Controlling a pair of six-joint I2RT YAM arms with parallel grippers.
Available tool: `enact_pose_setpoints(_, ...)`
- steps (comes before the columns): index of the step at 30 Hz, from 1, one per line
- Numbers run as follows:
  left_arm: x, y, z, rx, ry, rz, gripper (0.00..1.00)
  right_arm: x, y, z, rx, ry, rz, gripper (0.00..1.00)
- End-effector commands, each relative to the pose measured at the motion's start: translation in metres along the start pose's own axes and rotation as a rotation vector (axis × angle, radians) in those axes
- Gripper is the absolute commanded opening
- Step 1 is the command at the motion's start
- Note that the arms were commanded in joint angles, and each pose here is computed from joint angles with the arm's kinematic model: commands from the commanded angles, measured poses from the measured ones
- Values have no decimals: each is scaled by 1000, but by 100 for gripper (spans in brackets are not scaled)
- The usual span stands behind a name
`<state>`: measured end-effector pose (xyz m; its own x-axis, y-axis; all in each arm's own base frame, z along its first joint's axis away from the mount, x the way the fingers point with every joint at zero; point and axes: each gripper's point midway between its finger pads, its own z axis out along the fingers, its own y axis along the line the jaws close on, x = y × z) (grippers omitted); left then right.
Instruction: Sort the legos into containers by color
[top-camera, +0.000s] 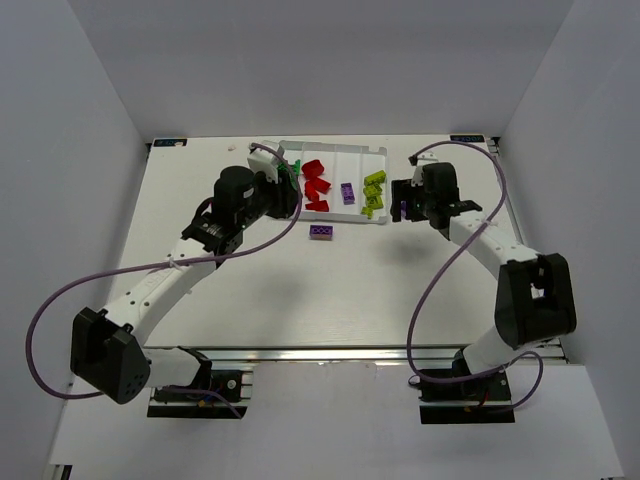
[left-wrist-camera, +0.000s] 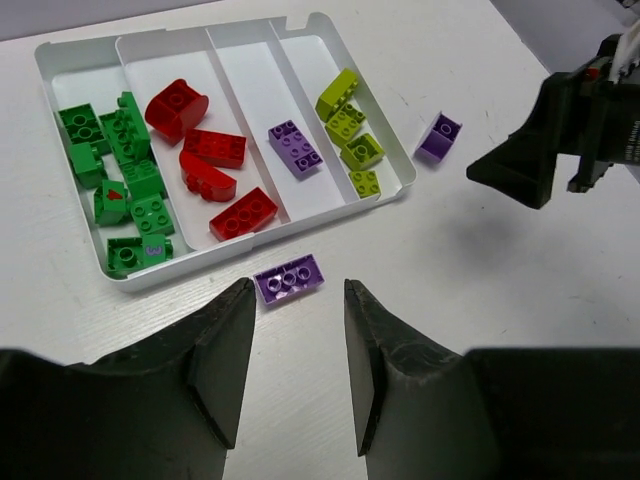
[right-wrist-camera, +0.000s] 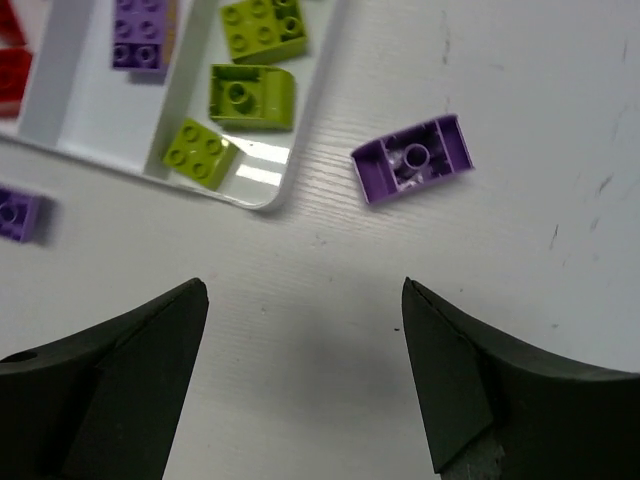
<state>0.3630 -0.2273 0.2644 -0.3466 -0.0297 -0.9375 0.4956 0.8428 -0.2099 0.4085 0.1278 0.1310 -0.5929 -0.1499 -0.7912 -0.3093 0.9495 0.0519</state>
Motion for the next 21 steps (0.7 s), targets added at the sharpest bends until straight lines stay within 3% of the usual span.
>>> enact_pose_setpoints(1, -21, 1, -14, -10, -94, 24, 51, -22, -22, 11, 169, -63, 264, 83)
enact_pose_setpoints(5, -20, 1, -12, -9, -85, 26, 51, -17, -40, 29, 291, -27, 344, 85)
enact_pose_setpoints(9, -15, 4, -9, -21, -71, 33, 51, -40, -47, 46, 307, -56, 405, 84)
enact_pose_setpoints(21, -8, 8, -5, -32, -51, 42, 51, -13, -86, 88, 466, 90, 478, 80)
